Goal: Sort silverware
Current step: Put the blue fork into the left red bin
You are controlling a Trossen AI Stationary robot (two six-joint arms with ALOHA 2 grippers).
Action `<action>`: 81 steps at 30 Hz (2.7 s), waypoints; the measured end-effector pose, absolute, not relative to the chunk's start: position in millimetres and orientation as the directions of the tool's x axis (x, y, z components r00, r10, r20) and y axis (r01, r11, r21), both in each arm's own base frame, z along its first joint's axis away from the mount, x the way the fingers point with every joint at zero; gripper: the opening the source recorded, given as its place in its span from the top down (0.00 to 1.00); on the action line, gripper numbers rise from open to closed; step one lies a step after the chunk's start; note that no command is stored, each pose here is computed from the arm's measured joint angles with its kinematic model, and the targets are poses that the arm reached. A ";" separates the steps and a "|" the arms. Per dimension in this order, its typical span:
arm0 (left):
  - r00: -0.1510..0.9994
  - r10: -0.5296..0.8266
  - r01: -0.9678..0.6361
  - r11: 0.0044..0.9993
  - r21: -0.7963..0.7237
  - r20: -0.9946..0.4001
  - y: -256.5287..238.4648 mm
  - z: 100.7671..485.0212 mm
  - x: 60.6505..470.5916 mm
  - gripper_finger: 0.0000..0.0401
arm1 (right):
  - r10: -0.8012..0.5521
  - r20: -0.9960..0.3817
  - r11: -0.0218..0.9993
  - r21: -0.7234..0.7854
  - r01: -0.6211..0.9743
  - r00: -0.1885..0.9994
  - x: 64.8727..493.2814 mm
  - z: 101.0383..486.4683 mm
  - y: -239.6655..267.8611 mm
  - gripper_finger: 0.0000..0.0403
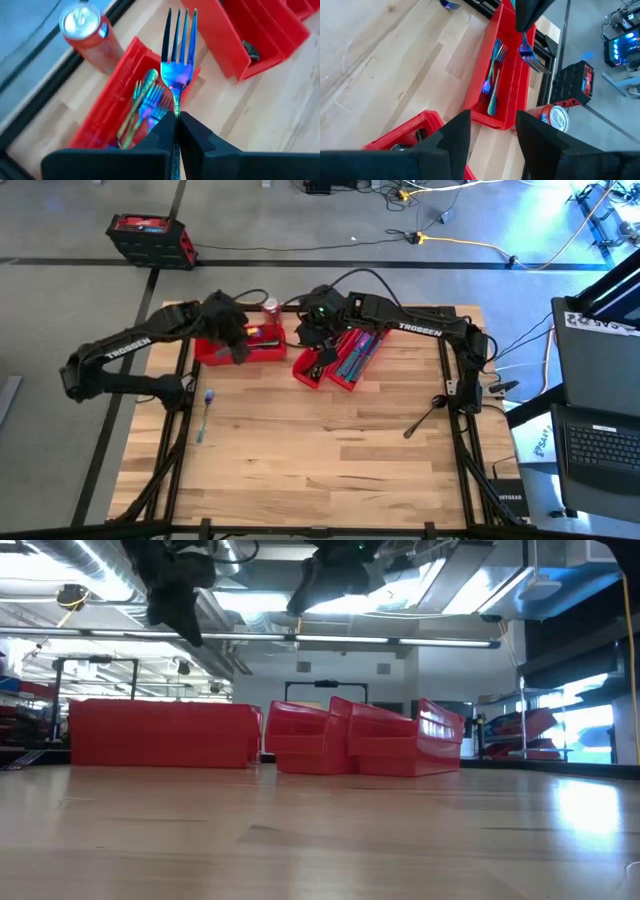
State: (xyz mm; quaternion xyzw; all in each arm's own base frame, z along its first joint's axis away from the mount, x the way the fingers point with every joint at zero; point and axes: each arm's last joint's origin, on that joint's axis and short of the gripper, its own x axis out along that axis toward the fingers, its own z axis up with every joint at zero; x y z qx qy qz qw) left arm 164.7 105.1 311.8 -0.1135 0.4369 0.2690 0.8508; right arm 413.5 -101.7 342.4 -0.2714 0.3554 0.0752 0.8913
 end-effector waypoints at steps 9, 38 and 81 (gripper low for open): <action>0.399 0.318 -0.379 0.911 0.161 -0.860 151.2 286.5 169.6 1.00 | -0.065 -0.652 0.866 -0.413 -0.283 0.755 415.4 344.5 -102.2 0.65; 0.237 0.177 -0.243 0.963 0.118 -0.955 183.7 227.1 187.4 0.90 | -0.055 -0.696 0.879 -0.374 -0.295 0.716 411.7 340.2 -101.6 0.65; 0.265 -0.070 -0.618 0.753 -0.225 -0.962 0.1 302.2 139.5 1.00 | 0.048 -0.676 0.851 -0.358 -0.384 0.735 412.1 341.0 -100.8 0.65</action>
